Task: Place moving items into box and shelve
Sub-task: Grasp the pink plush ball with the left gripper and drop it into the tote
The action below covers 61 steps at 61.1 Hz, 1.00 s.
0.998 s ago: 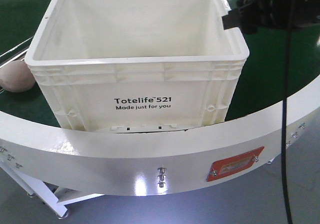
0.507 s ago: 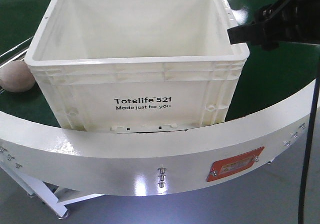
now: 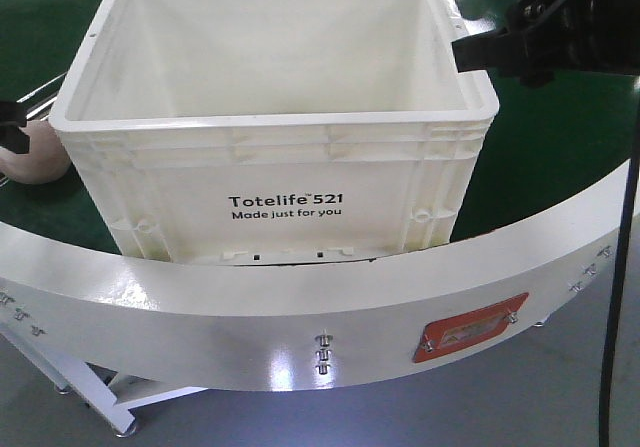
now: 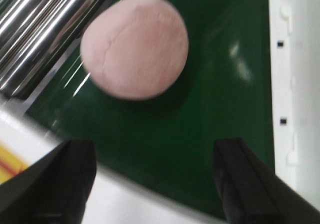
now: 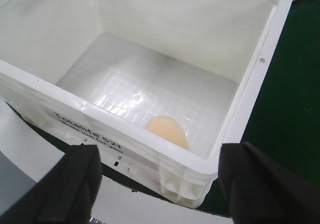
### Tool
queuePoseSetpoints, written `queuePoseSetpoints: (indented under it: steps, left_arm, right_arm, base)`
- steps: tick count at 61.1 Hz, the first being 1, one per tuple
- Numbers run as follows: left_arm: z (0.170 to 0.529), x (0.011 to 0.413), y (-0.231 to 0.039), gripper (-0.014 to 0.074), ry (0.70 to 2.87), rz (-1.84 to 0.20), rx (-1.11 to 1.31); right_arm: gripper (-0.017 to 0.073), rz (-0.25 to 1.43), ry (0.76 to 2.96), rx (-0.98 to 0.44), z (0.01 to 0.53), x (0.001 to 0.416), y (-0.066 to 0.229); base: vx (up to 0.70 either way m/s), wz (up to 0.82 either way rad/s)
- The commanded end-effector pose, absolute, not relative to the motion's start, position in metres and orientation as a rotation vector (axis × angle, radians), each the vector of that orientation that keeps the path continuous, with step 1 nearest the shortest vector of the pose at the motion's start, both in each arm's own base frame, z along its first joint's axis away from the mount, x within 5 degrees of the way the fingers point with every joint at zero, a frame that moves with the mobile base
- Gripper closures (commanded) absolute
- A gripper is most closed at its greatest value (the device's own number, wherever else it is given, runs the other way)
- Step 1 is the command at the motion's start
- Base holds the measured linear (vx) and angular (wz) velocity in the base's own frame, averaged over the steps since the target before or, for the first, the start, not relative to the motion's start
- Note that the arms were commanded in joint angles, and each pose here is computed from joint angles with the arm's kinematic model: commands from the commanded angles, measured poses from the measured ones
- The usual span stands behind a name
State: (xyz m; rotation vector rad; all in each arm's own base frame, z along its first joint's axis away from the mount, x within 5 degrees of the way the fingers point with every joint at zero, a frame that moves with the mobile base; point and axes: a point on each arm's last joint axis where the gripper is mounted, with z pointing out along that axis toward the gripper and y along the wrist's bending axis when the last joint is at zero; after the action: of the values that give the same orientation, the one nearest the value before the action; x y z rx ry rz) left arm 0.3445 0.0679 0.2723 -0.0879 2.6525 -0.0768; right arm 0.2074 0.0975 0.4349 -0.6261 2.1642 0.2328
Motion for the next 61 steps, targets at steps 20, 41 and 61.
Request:
queuePoseSetpoints:
  steps: [20,41,61]
  left_arm:
    - [0.236,0.405,0.081,-0.0001,2.537,-0.067,-0.103]
    - [0.219,0.409,0.084,0.0178,2.58,-0.042,-0.083]
    - [0.226,0.405,0.082,0.0352,2.587,-0.053,-0.087]
  right_arm:
    - [0.0027,0.254,2.049,-0.598,0.454,0.203,0.096]
    - [0.0027,0.272,2.052,-0.595,0.454,0.202,0.097]
    - [0.0027,0.271,2.055,-0.596,0.453,0.202,0.097]
  base:
    - [0.0,0.0]
    - [0.0,0.0]
    - [0.0,0.0]
